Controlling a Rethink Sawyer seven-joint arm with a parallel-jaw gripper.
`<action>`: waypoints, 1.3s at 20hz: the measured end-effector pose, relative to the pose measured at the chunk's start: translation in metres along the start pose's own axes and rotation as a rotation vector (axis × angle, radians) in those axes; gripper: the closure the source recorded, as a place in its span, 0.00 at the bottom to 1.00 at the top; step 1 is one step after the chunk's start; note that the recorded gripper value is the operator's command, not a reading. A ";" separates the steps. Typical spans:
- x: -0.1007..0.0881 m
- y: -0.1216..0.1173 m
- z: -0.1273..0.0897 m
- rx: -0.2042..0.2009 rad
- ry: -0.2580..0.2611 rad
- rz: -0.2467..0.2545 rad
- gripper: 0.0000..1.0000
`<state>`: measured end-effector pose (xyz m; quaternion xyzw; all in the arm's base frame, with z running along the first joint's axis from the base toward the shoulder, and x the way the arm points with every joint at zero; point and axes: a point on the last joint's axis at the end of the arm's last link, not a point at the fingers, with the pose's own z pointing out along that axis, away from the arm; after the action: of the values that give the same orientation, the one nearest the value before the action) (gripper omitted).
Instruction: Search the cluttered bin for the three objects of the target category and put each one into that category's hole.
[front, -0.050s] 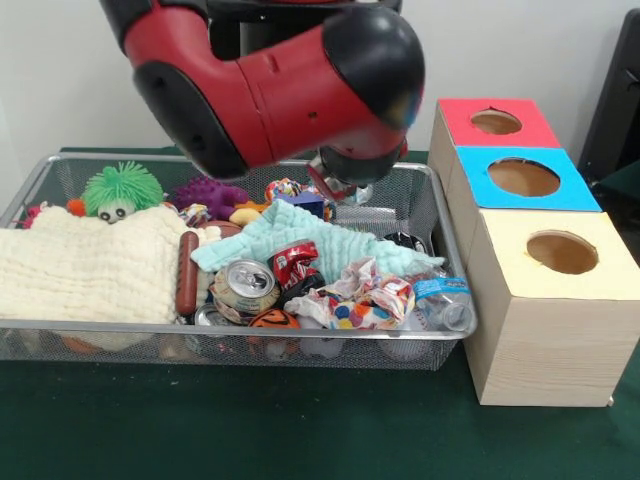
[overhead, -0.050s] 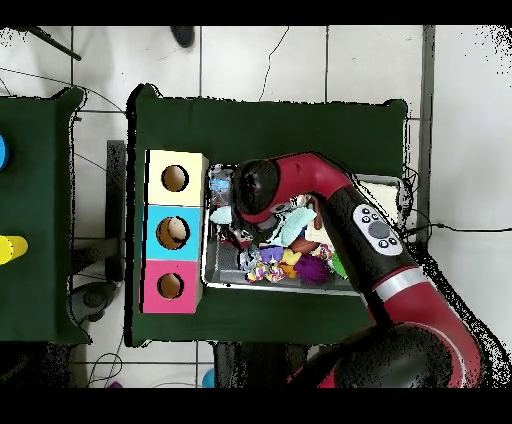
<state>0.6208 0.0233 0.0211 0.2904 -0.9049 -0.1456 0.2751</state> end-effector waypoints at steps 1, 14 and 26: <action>0.002 -0.002 -0.007 0.002 -0.011 0.004 1.00; -0.010 0.005 -0.044 -0.051 -0.206 -0.020 1.00; -0.002 0.026 -0.087 -0.109 -0.317 -0.048 1.00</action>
<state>0.6618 0.0359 0.1013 0.2700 -0.9206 -0.2447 0.1407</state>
